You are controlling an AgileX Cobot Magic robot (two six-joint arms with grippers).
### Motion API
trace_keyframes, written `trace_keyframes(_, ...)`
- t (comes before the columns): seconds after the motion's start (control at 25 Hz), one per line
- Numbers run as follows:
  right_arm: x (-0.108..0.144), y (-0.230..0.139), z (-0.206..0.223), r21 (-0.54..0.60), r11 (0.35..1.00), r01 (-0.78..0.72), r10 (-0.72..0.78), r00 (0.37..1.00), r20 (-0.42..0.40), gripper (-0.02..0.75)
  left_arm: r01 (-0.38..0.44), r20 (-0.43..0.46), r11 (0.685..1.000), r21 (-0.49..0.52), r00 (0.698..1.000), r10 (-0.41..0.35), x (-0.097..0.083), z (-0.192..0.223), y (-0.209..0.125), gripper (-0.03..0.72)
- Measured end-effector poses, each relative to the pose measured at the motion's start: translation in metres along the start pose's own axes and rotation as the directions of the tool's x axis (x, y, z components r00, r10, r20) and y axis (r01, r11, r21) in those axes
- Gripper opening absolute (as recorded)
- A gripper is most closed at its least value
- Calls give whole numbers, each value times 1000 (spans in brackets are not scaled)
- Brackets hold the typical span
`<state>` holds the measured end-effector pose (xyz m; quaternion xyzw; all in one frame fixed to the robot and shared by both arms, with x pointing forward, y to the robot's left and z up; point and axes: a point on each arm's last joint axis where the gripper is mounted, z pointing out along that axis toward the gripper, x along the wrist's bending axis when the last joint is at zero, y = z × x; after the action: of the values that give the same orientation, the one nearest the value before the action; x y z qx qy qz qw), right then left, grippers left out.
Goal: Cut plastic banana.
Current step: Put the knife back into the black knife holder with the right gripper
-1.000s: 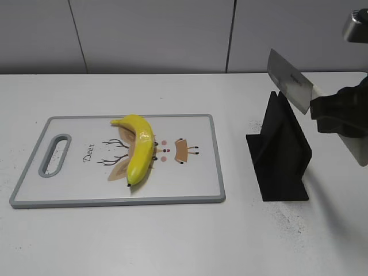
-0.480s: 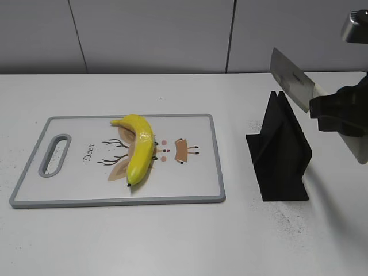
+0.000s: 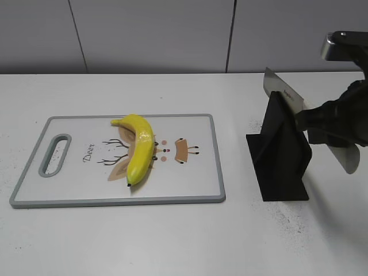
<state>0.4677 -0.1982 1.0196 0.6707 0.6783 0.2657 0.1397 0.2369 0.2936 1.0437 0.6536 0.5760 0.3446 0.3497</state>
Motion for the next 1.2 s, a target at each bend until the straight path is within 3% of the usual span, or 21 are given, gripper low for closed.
trace_keyframes(0.24, 1, 0, 0, 2, 1000, -14, 14, 1000, -9, 162, 0, 0, 1000, 0, 1000, 0, 0, 0, 0, 489)
trace_keyframes(0.32, 1, 0, 0, 2, 1000, -21, 21, 1000, -14, 197, 0, 0, 1000, 0, 1000, 0, 0, 0, 0, 489)
trace_keyframes(0.36, 2, 0, 0, -1, 1000, -23, 23, 1000, -17, 246, 0, 0, 1000, 0, 1000, 0, 0, 0, 0, 489)
trace_keyframes(0.52, 2, 0, 0, 2, 999, -41, 41, 999, -27, 568, 0, 0, 1000, 0, 1000, 0, 0, 0, 0, 485)
trace_keyframes(0.6, 3, 0, 0, 5, 999, -44, 44, 999, -27, 629, 0, 0, 1000, 0, 1000, 0, 0, 0, 0, 484)
trace_keyframes(0.92, 6, 12, -22, -67, 998, -22, 18, 998, -58, 637, 1, 0, 1000, 0, 1000, -1, 0, 0, 0, 482)
trace_keyframes(1.2, -3, 3, -77, -156, 973, 169, -180, 982, -58, 620, 1, 0, 1000, 0, 1000, -1, 0, 0, 0, 480)
